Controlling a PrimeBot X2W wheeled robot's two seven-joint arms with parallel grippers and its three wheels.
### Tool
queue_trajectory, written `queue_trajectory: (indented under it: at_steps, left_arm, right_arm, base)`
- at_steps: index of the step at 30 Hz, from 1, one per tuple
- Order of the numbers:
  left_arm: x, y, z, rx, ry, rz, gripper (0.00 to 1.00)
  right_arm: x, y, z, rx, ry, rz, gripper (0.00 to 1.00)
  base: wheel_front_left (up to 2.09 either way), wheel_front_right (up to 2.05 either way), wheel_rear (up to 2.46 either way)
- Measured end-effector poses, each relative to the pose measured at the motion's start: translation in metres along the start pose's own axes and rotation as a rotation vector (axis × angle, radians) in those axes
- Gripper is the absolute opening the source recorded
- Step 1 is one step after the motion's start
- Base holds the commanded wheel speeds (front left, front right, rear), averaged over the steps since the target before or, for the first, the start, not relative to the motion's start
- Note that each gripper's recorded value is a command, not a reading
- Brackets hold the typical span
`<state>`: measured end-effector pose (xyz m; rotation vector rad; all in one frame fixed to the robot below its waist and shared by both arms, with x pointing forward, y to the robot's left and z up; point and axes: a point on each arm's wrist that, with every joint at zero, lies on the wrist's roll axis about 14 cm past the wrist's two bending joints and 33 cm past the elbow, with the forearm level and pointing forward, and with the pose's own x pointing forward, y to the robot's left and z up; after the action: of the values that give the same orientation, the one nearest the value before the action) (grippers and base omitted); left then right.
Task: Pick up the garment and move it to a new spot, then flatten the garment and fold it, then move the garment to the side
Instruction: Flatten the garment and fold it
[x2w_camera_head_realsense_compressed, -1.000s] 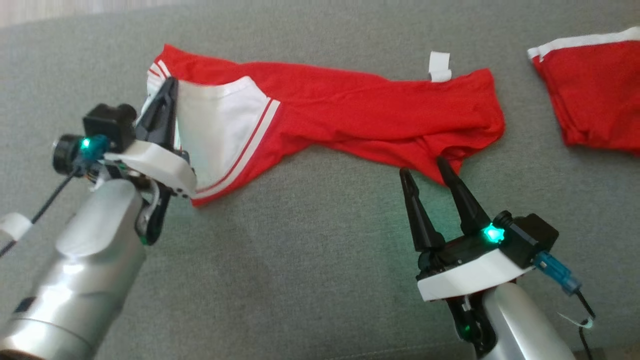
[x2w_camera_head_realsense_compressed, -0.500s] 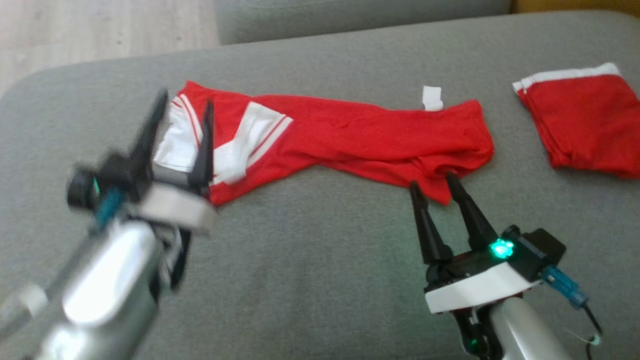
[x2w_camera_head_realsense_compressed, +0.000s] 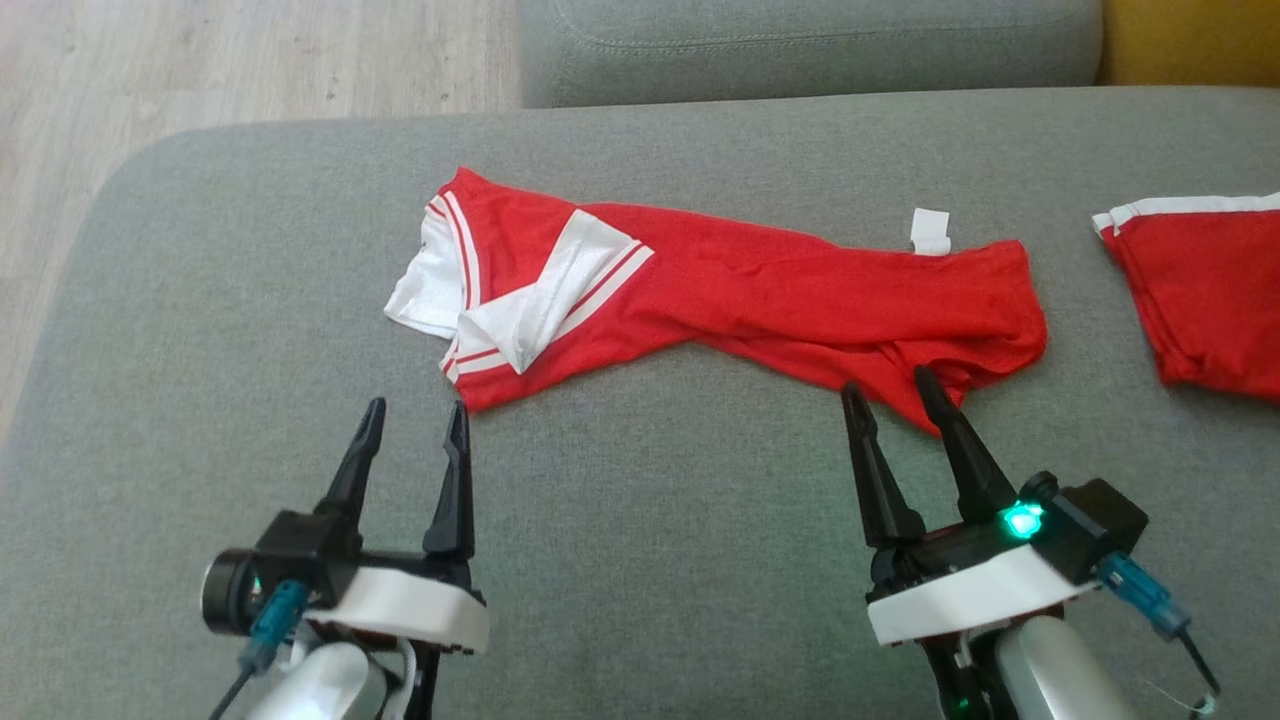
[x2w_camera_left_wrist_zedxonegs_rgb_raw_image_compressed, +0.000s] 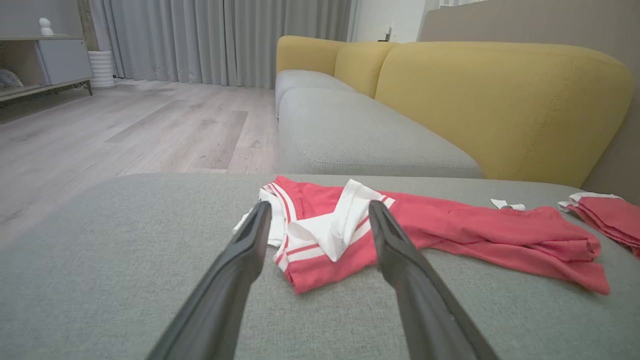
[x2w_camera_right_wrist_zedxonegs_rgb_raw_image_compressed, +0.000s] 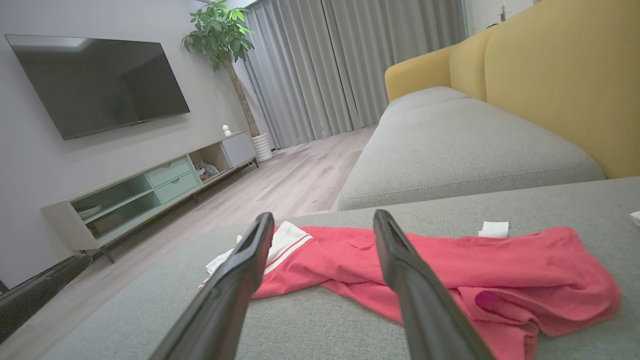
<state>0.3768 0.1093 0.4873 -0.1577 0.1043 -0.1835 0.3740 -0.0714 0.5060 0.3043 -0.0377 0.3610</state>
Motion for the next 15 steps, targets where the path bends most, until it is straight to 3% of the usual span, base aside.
queue_trajectory:
  at_steps: [9, 15]
  left_arm:
    - [0.024, -0.008, 0.013, 0.044, -0.022, -0.071, 1.0]
    - [0.047, -0.018, -0.018, 0.079, 0.116, -0.151, 1.0]
  right_arm:
    - [0.0, -0.001, -0.008, 0.012, 0.024, -0.004, 1.0]
    - [0.003, -0.014, -0.019, 0.022, 0.051, -0.038, 1.0]
  base:
    - [0.0, 0.0, 0.0]
    - [0.0, 0.0, 0.0]
